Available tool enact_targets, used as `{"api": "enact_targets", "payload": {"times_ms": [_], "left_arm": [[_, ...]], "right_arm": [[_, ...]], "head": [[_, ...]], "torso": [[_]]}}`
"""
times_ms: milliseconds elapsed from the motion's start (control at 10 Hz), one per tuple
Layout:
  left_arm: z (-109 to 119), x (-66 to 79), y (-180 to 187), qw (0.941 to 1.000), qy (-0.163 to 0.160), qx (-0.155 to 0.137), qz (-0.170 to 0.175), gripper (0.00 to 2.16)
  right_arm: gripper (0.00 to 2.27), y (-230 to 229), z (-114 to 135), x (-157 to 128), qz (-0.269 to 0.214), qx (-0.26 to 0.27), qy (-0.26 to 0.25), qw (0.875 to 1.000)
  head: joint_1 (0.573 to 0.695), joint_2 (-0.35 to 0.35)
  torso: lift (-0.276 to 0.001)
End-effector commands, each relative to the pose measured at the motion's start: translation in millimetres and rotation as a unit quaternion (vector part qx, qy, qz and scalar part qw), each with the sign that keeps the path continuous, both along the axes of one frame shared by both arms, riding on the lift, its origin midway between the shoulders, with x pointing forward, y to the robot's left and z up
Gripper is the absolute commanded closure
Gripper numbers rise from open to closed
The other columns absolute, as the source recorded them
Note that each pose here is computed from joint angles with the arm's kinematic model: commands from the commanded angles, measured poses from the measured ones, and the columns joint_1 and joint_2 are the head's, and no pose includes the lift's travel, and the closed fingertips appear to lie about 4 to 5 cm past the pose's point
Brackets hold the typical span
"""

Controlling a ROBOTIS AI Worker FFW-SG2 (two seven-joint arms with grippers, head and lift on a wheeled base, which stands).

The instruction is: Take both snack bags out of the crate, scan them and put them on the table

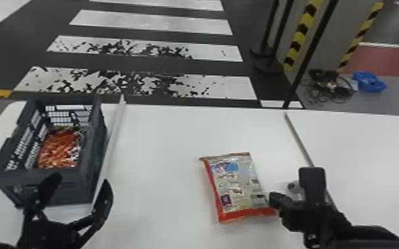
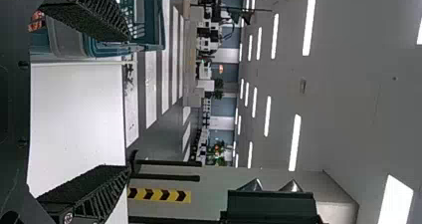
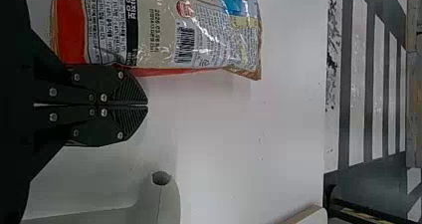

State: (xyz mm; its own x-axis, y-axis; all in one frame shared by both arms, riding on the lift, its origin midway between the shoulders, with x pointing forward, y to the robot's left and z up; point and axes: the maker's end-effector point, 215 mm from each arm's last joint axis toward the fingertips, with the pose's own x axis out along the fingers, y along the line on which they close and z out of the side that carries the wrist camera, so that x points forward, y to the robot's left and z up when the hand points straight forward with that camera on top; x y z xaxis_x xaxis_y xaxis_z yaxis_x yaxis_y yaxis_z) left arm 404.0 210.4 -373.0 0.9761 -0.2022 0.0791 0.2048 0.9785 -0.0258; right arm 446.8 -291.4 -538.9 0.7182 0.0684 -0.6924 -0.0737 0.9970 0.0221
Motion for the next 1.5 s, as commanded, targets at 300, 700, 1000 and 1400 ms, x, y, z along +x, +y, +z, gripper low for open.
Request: {"api": "enact_targets", "payload": {"times_ms": [300, 700, 1000, 1400], "left_arm": [[-0.2, -0.1, 0.4, 1.0, 0.0, 0.0, 0.001, 0.08], [-0.2, -0.2, 0.1, 1.0, 0.0, 0.0, 0.0, 0.08], [-0.8, -0.7, 0.9, 1.0, 0.0, 0.0, 0.001, 0.08], [-0.1, -0.3, 0.7, 1.0, 0.0, 0.002, 0.0, 0.08]], "right_arm": [[2.24, 18.4, 5.5, 3.7, 0.012, 0.012, -0.004, 1.0], [2.24, 17.1, 8.4, 26.5, 0.013, 0.008, -0.009, 1.0], [2.24, 32.0, 5.1, 24.0, 0.025, 0.011, -0.006, 1.0], [2.24, 47.4, 12.8, 34.9, 0.042, 0.011, -0.023, 0.999]], "head": [[0.695, -0.09], [0.695, -0.086], [0.695, -0.073], [0.695, -0.056]], "torso": [[-0.095], [-0.095], [-0.095], [-0.095]]}}
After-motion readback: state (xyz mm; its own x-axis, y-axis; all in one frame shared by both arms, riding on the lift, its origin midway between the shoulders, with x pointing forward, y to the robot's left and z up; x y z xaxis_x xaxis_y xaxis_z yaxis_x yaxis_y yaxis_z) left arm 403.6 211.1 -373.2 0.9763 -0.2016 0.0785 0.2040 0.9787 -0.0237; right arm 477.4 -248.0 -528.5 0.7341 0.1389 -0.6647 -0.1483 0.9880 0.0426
